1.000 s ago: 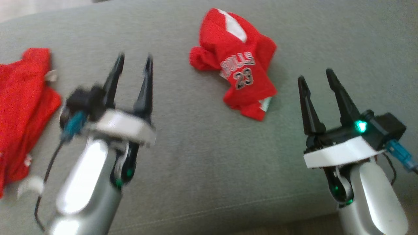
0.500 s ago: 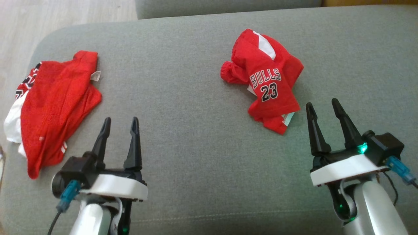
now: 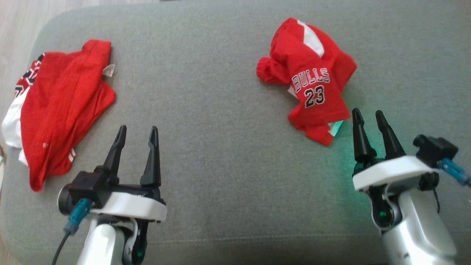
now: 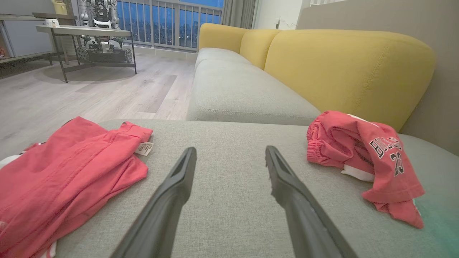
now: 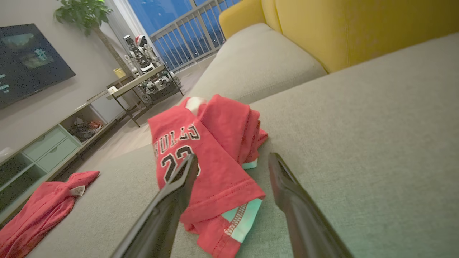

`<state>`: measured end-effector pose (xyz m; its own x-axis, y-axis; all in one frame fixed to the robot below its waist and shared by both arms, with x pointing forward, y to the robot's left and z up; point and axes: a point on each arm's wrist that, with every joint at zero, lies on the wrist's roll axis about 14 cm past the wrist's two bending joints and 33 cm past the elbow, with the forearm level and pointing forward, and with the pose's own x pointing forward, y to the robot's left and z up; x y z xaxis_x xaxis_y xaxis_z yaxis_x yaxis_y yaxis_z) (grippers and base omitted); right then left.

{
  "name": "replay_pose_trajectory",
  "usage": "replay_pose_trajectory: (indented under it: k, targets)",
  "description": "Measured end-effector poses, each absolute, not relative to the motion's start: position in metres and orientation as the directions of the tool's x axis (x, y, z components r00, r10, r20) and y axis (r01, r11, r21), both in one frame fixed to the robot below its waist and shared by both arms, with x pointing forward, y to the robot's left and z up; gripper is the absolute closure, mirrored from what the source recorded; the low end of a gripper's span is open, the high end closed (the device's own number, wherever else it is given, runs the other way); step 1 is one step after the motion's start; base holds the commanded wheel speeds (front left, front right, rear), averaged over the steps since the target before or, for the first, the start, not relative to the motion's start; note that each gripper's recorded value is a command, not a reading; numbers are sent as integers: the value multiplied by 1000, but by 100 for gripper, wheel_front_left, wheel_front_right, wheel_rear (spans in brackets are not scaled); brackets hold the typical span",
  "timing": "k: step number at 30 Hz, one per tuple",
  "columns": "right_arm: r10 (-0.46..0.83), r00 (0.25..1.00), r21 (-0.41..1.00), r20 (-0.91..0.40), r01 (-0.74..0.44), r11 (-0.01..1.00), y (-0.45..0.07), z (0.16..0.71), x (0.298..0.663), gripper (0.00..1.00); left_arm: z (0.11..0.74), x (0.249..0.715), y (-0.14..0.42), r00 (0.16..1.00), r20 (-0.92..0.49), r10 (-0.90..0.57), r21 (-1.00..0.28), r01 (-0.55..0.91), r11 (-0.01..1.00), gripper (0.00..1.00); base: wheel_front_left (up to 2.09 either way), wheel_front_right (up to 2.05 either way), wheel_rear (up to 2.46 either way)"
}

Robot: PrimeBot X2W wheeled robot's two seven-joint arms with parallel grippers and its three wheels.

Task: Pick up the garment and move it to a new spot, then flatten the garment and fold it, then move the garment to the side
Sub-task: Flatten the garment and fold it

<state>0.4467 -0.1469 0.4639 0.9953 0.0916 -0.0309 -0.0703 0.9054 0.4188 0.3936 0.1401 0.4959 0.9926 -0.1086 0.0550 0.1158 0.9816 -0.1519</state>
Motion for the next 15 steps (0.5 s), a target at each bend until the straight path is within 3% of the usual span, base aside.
replay_pose_trajectory:
  k: [9,15]
  targets:
    - [82,982,559,-168,26,829,-136,423,474,0,487,399,147,995,29,-92,-140,95,986,0,0,0,0]
    - [114,970,581,-215,33,813,-122,411,478,0,487,400,151,996,29,-80,-133,83,988,0,0,0,0]
